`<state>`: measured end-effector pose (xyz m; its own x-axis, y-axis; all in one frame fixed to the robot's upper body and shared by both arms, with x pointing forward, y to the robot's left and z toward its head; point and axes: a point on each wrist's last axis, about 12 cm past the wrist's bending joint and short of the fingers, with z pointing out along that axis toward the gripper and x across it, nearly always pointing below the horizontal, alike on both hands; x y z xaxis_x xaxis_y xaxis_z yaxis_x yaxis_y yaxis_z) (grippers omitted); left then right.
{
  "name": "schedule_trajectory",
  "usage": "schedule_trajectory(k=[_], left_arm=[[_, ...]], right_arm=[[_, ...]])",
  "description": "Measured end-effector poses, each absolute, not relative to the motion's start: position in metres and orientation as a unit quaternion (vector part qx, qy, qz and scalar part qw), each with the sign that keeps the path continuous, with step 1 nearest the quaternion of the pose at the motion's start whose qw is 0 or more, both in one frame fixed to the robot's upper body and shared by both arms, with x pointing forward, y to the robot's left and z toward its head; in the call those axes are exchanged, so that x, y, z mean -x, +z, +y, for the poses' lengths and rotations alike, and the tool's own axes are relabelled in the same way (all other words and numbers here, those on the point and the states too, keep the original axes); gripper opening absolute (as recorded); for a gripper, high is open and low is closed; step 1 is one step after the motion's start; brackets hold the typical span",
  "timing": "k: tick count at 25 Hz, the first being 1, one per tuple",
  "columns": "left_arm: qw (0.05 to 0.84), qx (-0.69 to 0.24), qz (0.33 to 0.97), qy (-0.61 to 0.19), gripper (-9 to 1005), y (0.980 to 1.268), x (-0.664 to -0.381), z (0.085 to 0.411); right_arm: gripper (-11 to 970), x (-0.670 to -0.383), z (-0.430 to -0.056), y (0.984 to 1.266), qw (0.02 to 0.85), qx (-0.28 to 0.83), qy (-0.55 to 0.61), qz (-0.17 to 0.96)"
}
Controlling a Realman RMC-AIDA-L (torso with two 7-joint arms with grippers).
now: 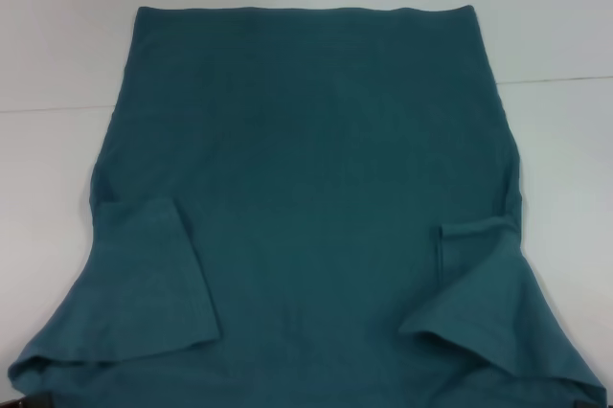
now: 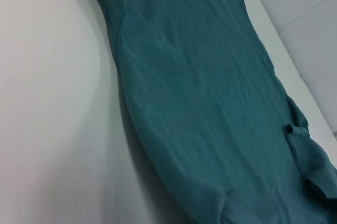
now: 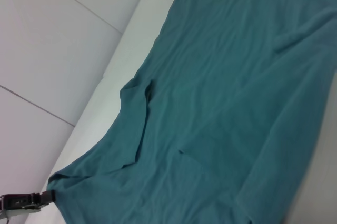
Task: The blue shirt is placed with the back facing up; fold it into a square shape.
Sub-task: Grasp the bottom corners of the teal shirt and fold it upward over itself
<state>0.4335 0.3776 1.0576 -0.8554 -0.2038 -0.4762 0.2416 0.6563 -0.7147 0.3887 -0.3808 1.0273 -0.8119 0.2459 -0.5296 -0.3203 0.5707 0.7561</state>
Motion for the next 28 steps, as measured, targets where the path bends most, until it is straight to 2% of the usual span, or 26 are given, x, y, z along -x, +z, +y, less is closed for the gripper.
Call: schedule_trajectory(k=[11, 16, 18, 22, 28], left_arm=[[0.271, -0.001, 0.863, -0.426, 2, 1.056, -0.418, 0.381], [0.28, -0.006, 0.858, -0.43, 3, 1.057, -0.426, 0.378], [0.287, -0.012, 0.853, -0.436, 3, 1.06, -0.435, 0.375], [0.319, -0.035, 0.835, -0.448, 10, 1.076, -0.468, 0.368], [0.375, -0.054, 0.814, -0.44, 20, 1.104, -0.535, 0.356]], right_arm=[[36, -0.382, -0.382, 1.027, 0.296, 0.024, 0.467, 0.833], [35, -0.392, -0.382, 1.03, 0.308, 0.027, 0.465, 0.83], [35, -0.403, -0.383, 1.035, 0.322, 0.028, 0.465, 0.825], [35, -0.432, -0.385, 1.049, 0.347, 0.027, 0.462, 0.816], [35, -0.493, -0.379, 1.073, 0.397, 0.042, 0.442, 0.803]])
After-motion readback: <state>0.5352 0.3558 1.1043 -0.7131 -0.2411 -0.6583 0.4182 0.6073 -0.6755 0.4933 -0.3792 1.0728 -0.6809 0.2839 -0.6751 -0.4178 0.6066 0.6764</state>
